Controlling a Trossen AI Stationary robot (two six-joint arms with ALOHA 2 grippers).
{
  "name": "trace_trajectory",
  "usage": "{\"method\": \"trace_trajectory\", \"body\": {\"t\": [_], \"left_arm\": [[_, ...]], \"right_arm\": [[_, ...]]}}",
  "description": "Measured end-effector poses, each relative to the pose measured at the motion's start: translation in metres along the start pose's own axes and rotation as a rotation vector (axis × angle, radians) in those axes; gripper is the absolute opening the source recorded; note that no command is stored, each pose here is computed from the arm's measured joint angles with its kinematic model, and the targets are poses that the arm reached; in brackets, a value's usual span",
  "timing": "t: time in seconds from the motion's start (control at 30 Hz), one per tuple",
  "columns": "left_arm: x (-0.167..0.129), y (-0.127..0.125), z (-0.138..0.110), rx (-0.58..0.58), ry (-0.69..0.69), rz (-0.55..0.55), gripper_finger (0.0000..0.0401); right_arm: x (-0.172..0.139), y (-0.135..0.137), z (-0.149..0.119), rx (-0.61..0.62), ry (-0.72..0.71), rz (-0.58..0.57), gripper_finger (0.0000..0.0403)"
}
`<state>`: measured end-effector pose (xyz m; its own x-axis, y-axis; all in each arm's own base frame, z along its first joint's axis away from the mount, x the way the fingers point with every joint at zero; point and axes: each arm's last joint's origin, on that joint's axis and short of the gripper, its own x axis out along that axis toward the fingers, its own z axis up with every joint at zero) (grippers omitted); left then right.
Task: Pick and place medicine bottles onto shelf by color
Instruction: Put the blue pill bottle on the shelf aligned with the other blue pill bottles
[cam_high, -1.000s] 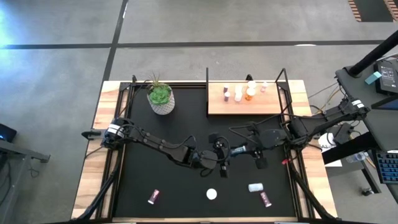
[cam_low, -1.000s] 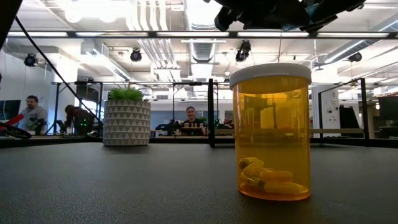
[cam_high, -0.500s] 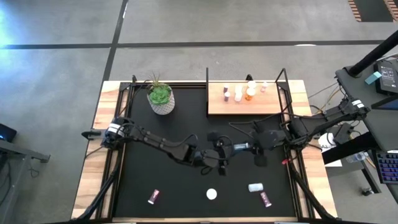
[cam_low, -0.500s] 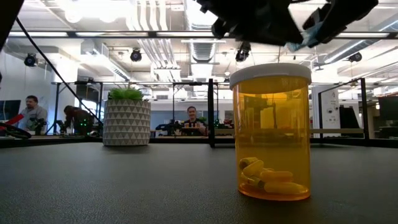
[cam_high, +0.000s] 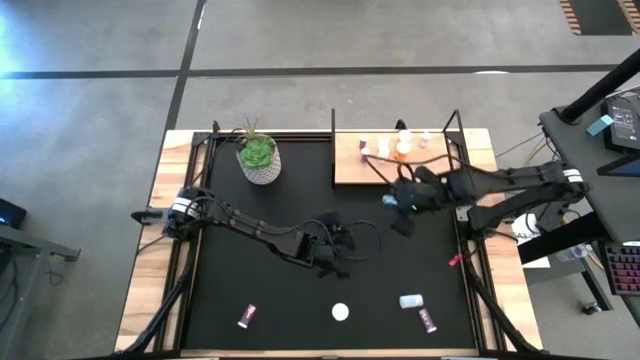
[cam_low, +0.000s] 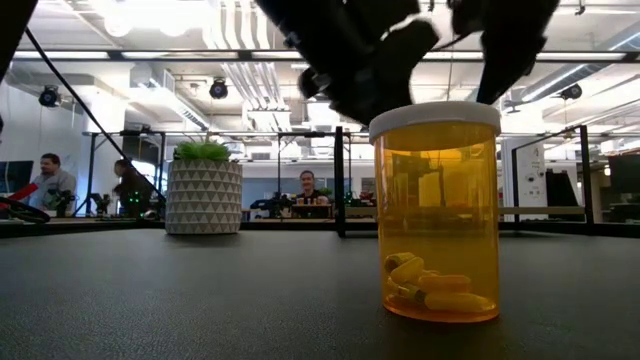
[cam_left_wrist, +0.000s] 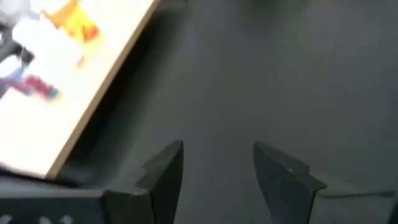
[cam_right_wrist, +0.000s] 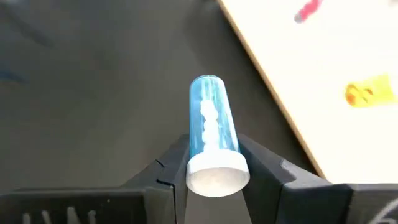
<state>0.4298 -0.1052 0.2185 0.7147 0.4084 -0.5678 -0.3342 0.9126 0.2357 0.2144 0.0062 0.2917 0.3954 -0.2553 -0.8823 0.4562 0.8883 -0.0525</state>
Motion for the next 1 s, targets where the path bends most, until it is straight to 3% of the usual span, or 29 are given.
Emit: {"method": "trace_trajectory", "body": {"t": [0.2, 0.53, 0.77, 1.0], "left_arm": [[-0.004, 0.004, -0.015, 0.006, 0.138, 0.038, 0.0178], [-0.013, 0.013, -0.026, 0.088, 0.27, 0.081, 0.0178], [-0.019, 0.02, -0.034, 0.159, 0.361, 0.113, 0.0178], [-0.025, 0.027, -0.042, 0.213, 0.458, 0.154, 0.0178]], "right_arm": [[0.023, -0.023, 0.03, 0.072, 0.158, -0.011, 0.0107], [0.051, -0.053, 0.077, 0.145, 0.281, -0.001, 0.0107], [0.074, -0.072, 0.094, 0.22, 0.4, 0.005, 0.0107], [0.105, -0.079, 0.107, 0.209, 0.481, -0.003, 0.0107]]}}
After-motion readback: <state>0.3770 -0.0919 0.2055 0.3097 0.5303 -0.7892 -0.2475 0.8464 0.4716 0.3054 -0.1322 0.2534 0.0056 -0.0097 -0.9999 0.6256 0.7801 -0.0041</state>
